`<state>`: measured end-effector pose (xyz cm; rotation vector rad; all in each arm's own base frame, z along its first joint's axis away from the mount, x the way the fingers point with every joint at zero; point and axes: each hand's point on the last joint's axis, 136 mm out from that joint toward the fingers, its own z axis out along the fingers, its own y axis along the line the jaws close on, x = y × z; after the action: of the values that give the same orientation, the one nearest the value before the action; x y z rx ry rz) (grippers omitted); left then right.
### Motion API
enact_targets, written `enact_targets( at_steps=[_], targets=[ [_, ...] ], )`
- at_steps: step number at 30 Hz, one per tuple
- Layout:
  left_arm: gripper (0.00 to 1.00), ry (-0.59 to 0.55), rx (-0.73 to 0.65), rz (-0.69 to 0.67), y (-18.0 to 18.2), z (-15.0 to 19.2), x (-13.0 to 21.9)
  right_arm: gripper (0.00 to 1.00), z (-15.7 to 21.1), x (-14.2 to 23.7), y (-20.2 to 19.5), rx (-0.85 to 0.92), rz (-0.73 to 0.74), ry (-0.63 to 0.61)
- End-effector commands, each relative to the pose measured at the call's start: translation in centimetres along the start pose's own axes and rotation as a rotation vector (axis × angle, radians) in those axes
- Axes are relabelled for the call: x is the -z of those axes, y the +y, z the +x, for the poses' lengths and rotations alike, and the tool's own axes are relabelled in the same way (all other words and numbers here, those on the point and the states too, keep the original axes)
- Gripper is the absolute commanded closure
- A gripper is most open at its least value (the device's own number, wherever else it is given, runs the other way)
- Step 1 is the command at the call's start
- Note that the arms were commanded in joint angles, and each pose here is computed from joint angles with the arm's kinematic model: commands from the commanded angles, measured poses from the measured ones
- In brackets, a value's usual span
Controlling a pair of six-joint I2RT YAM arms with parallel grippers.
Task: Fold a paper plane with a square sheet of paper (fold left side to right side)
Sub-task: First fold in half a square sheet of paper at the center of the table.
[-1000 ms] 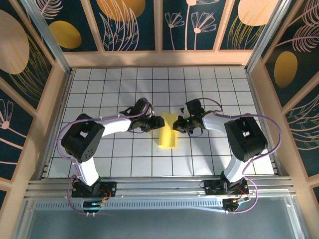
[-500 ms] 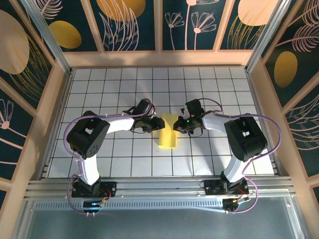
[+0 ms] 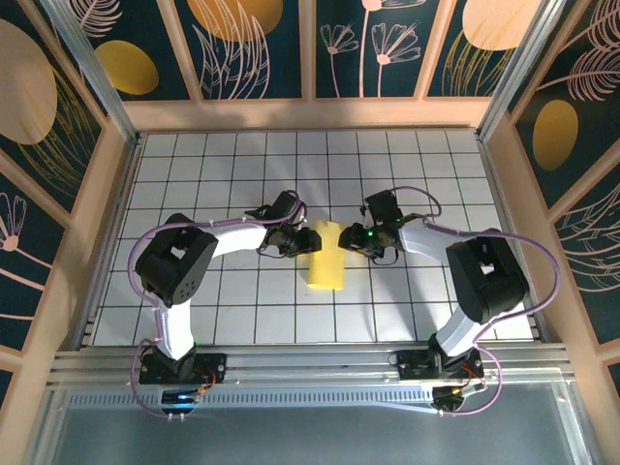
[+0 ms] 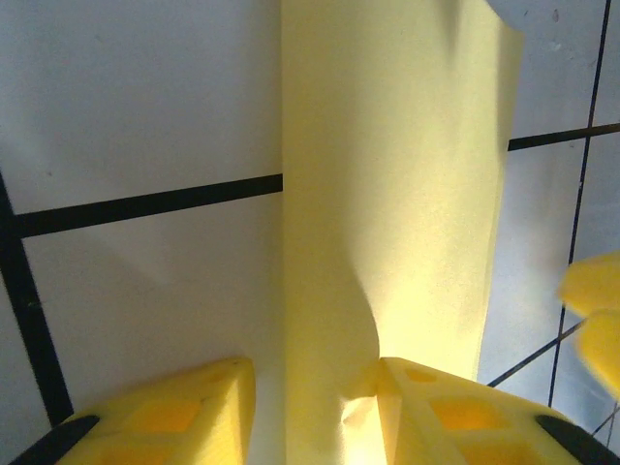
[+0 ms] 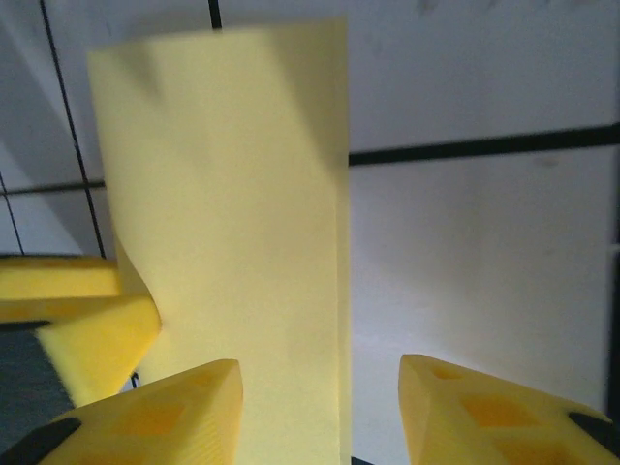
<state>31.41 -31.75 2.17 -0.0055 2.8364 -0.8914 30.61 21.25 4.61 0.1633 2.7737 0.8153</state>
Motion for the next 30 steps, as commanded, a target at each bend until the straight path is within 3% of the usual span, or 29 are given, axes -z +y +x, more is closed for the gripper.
enact_targets(
  at_steps=[1,10,30],
  targets=[
    [0.61,0.046,-0.010,-0.061,1.1,1.1,-1.1,0.51,-1.2,2.0,-1.5,-0.007,0.062,-0.079],
    [0.59,0.052,-0.018,-0.145,2.1,1.4,-1.3,0.50,-2.0,3.6,-2.5,-0.042,0.056,-0.138],
    [0.59,0.047,0.006,-0.230,3.5,1.3,-1.2,0.49,-2.1,3.7,-1.8,-0.033,0.015,-0.127]
  ],
)
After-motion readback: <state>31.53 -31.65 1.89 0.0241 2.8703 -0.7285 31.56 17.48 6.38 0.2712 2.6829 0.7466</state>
